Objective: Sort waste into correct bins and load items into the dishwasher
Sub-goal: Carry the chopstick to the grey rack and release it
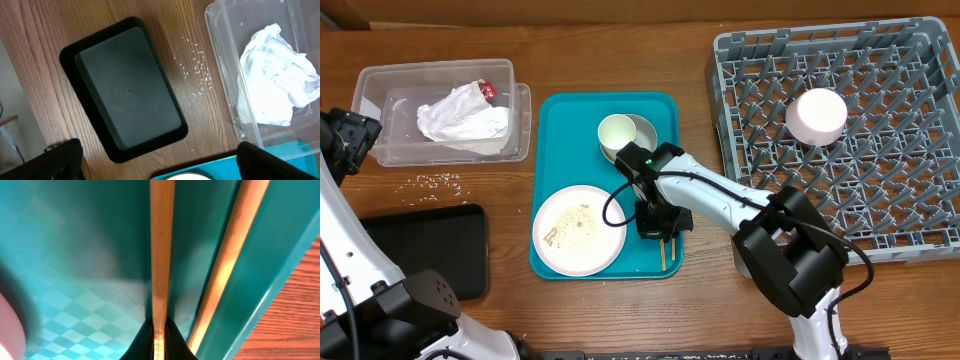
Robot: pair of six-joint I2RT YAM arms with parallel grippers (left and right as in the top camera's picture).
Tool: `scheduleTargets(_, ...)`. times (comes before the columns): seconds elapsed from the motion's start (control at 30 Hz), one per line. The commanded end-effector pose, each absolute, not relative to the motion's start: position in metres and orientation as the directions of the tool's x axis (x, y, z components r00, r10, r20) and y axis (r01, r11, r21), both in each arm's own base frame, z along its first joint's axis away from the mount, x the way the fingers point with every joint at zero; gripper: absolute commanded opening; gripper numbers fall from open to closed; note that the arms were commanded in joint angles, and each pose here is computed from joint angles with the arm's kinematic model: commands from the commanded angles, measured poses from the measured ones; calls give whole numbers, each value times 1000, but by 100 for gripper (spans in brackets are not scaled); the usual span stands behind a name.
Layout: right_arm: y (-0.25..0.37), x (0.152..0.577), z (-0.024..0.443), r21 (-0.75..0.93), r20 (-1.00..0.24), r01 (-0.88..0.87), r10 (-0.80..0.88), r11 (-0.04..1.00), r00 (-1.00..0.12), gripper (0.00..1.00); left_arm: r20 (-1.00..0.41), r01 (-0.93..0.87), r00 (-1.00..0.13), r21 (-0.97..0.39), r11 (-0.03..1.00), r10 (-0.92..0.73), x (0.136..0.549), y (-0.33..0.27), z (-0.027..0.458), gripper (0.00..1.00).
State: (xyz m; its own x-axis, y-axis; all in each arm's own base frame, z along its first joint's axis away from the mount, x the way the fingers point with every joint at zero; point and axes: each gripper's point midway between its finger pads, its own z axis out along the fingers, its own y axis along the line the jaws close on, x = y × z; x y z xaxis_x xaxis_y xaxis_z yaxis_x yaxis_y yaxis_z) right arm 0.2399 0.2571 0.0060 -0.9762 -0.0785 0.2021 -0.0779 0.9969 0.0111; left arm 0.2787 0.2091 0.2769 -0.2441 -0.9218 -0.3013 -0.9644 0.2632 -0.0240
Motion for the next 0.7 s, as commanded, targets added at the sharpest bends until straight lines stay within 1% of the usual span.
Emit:
scheduleTargets(0.0, 260, 248, 11, 9, 199, -61, -62, 998, -978, 4, -292, -970, -227, -22, 244, -929, 280, 210, 274, 100)
scheduleTargets(0.13, 262, 265, 36, 22, 177, -46, -49, 999, -983, 4, -292, -969, -227, -23, 244, -929, 280, 209, 274, 100)
scheduleTargets(0.27, 250, 293, 73, 8, 120, -58, -58, 998, -991, 4, -292, -969, -227, -23, 244, -929, 280, 209, 274, 100)
scheduleTargets(0.5, 187, 353, 143, -84, -26, -10, -12, 996, -1000, 4, -292, -969, -227, -23, 244, -929, 280, 209, 274, 100)
scheduleTargets(0.57, 166, 371, 156, -78, -57, -38, -42, 996, -997, 4, -292, -970, -227, -22, 244, -929, 280, 210, 274, 100)
scheduleTargets(0.67, 135, 391, 163, -71, -82, -66, -72, 995, -994, 4, -292, -969, -227, -23, 244, -929, 280, 209, 274, 100)
